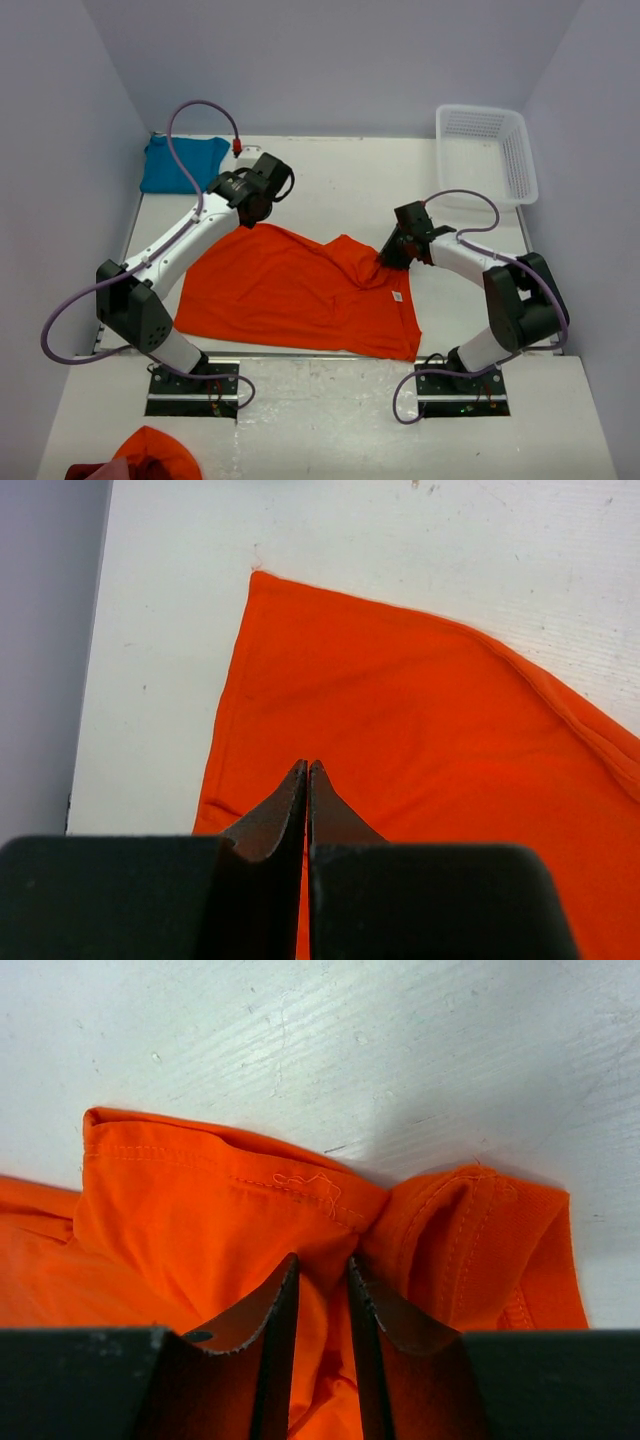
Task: Fold and stack the t-shirts
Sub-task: Grap the side of the flattened tshirt furthest away from the robot with both arms
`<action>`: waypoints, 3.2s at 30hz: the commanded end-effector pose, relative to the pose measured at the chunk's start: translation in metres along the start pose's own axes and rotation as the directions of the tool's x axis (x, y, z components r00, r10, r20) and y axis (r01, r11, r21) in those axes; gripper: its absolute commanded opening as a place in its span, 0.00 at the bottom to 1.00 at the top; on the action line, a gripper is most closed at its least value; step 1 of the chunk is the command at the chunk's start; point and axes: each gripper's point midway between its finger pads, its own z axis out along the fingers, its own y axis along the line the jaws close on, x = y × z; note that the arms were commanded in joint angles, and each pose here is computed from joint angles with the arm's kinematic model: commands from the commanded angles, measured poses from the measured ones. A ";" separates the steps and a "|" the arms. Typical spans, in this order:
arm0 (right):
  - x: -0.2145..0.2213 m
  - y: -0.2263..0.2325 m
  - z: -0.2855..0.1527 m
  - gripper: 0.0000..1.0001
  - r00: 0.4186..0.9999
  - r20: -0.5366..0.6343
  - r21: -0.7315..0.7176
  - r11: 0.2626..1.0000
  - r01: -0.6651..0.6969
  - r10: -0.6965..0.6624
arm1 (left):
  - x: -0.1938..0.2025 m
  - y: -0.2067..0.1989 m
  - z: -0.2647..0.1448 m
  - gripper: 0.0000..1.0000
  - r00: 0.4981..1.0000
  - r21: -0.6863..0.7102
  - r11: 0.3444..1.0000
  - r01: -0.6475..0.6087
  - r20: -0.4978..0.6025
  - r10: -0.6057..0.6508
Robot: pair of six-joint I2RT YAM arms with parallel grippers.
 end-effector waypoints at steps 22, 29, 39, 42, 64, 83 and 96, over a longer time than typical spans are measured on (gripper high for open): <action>0.034 0.037 -0.027 0.00 0.819 0.073 -0.070 0.816 0.574 -0.570 | 0.024 -0.014 0.011 0.00 0.999 0.054 0.998 -0.026 -0.040 0.028; 0.060 0.030 -0.032 0.00 0.752 0.041 -0.071 0.749 0.659 -0.658 | 0.029 -0.014 0.011 0.00 0.998 0.063 0.998 -0.026 -0.049 0.029; 0.059 0.039 -0.042 0.24 0.753 0.063 -0.055 0.751 0.658 -0.655 | 0.040 -0.024 0.016 0.00 0.996 0.096 0.995 -0.035 -0.076 0.042; 0.065 0.045 -0.045 0.24 0.754 0.054 -0.095 0.748 0.657 -0.655 | 0.041 -0.023 0.016 0.00 0.996 0.095 0.995 -0.040 -0.078 0.047; 0.133 0.046 -0.058 0.40 0.651 -0.033 -0.168 0.646 0.745 -0.759 | 0.058 -0.026 0.025 0.00 0.992 0.098 0.994 -0.052 -0.106 0.063; 0.081 0.032 -0.090 0.44 0.933 0.273 -0.166 0.944 0.286 -0.234 | 0.066 -0.030 0.030 0.00 0.987 0.114 0.989 -0.092 -0.118 0.105; 0.084 0.027 -0.080 0.37 0.956 0.252 -0.466 0.885 -0.012 0.146 | 0.065 -0.034 0.027 0.00 0.986 0.141 0.985 -0.100 -0.117 0.117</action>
